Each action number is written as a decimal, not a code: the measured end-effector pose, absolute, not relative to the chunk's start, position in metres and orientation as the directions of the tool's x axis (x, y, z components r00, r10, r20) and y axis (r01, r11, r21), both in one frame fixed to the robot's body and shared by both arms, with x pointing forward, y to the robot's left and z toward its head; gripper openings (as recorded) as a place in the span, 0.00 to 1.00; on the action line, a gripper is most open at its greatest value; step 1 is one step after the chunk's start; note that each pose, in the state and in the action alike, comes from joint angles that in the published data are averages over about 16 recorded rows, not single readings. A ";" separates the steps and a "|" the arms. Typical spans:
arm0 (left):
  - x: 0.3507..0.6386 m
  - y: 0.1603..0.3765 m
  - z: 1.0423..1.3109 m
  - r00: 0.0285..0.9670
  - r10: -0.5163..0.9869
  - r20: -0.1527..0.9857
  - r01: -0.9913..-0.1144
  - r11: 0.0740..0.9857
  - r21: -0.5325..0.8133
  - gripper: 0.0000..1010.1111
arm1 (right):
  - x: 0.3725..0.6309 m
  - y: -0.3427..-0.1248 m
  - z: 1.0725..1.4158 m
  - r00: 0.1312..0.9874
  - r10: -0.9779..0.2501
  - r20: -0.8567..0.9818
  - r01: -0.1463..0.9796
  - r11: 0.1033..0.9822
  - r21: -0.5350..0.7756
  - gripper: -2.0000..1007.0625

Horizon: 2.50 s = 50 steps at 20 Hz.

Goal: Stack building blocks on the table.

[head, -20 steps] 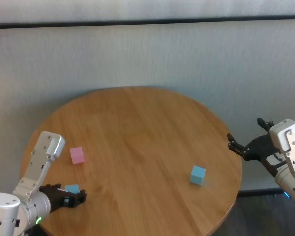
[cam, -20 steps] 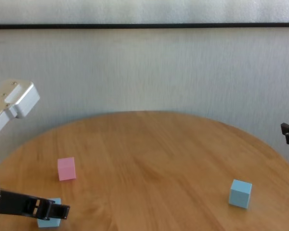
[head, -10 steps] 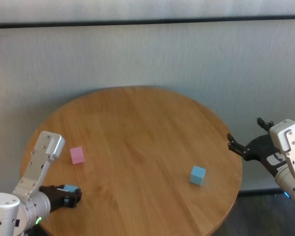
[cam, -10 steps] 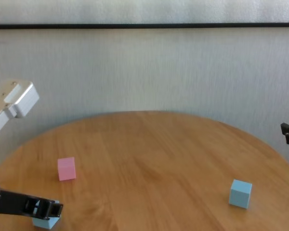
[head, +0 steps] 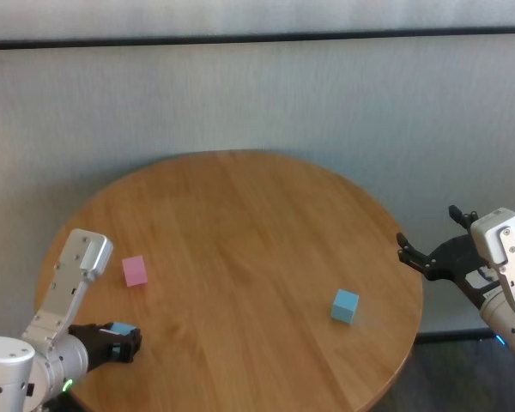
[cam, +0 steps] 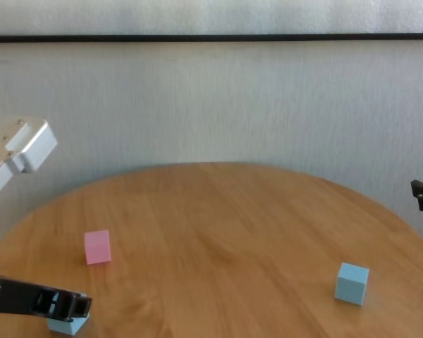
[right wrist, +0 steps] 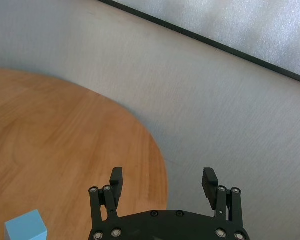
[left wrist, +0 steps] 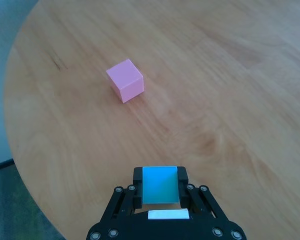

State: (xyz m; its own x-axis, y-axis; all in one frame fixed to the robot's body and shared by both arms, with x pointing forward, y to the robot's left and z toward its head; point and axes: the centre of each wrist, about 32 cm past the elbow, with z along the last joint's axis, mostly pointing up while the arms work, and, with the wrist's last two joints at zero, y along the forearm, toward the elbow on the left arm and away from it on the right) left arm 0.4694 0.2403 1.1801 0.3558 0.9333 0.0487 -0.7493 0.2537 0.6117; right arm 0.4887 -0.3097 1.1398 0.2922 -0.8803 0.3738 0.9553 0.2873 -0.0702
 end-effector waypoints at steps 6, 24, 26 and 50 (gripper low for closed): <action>0.471 0.245 1.185 0.402 0.909 0.108 -0.772 0.273 0.574 0.39 | 0.489 -0.310 1.140 0.292 -0.880 0.374 0.955 0.287 -0.070 0.99; 0.497 0.235 1.211 0.639 0.741 0.206 -0.718 0.480 0.504 0.39 | 0.489 -0.310 1.140 0.292 -0.880 0.374 0.955 0.287 -0.070 0.99; 0.501 0.230 1.212 0.663 0.721 0.201 -0.701 0.503 0.505 0.39 | 0.489 -0.310 1.140 0.292 -0.880 0.374 0.955 0.287 -0.070 0.99; 0.539 0.204 1.190 0.771 0.612 0.177 -0.587 0.576 0.569 0.39 | 0.489 -0.310 1.140 0.292 -0.880 0.374 0.955 0.287 -0.070 0.99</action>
